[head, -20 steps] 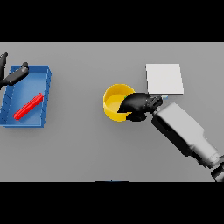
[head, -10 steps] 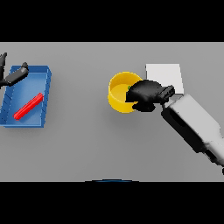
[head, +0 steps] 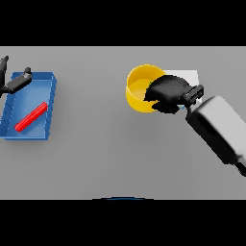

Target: Pick up the red beaker and tilt it to pour out 1 green nut into yellow bowl. Pick up the yellow bowl and place it on the metallic measuring scale.

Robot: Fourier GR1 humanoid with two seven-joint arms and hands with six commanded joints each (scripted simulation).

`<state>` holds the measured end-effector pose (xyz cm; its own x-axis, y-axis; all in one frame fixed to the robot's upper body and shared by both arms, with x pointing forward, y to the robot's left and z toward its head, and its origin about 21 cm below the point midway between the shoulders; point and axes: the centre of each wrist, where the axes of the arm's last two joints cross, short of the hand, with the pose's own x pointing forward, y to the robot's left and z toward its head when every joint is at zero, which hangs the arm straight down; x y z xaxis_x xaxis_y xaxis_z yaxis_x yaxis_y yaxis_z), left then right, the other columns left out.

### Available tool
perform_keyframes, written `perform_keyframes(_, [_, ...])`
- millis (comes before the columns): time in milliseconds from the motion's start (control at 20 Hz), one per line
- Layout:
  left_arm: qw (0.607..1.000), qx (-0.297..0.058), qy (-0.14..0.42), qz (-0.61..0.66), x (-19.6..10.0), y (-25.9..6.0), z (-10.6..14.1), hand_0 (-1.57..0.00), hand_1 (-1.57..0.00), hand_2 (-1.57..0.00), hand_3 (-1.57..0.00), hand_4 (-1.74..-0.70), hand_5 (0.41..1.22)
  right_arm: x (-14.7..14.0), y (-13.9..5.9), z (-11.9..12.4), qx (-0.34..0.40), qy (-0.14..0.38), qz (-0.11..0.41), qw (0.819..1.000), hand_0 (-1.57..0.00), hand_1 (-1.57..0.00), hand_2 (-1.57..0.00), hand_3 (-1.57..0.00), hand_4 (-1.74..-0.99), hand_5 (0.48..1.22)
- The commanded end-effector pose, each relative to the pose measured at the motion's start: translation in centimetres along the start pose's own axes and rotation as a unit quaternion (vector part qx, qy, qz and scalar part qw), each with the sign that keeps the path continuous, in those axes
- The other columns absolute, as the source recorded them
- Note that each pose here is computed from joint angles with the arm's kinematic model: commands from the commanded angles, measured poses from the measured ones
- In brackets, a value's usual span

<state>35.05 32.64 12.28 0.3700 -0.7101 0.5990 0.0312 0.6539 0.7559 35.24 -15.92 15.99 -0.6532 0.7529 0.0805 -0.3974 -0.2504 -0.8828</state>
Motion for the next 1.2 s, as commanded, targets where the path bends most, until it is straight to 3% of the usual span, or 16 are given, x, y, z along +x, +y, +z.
perform_keyframes(0, [1.000, -0.001, -0.001, 0.000, -0.3, 0.1, 0.0, 0.00, 0.00, 0.00, 0.00, -0.81, 0.741, -0.7, -0.3, 0.0, -0.007, 0.012, -0.001, 1.000, -1.57, -1.57, -1.57, -1.33, -1.720, 1.221])
perform_keyframes(250, [1.000, 0.008, 0.008, -0.010, 0.2, -0.2, 0.5, 0.00, 0.00, 0.00, 0.00, -0.81, 0.739, -4.8, -0.7, 0.7, -0.035, 0.080, -0.016, 0.996, -1.57, -1.57, -1.57, -1.23, -1.720, 1.221])
perform_keyframes(600, [1.000, 0.008, 0.021, -0.004, 0.5, 0.2, 1.1, 0.00, 0.00, 0.00, 0.00, -0.83, 0.774, -9.7, 1.0, 0.5, -0.038, 0.136, -0.056, 0.988, -1.57, -1.57, -1.57, -1.17, -1.720, 1.221])
perform_keyframes(800, [1.000, 0.008, 0.026, -0.006, 0.4, 0.4, 1.0, 0.00, 0.00, 0.00, 0.00, -0.82, 0.759, -11.7, 2.7, 0.1, -0.032, 0.164, -0.075, 0.983, -1.57, -1.57, -1.57, -1.25, -1.722, 1.221])
perform_keyframes(1150, [0.999, 0.008, 0.031, -0.009, 0.2, 0.6, 0.8, 0.00, 0.00, 0.00, 0.00, -0.80, 0.733, -12.7, 4.8, -1.8, -0.027, 0.184, -0.090, 0.979, -1.57, -1.52, -1.56, -1.48, -1.727, 1.221])
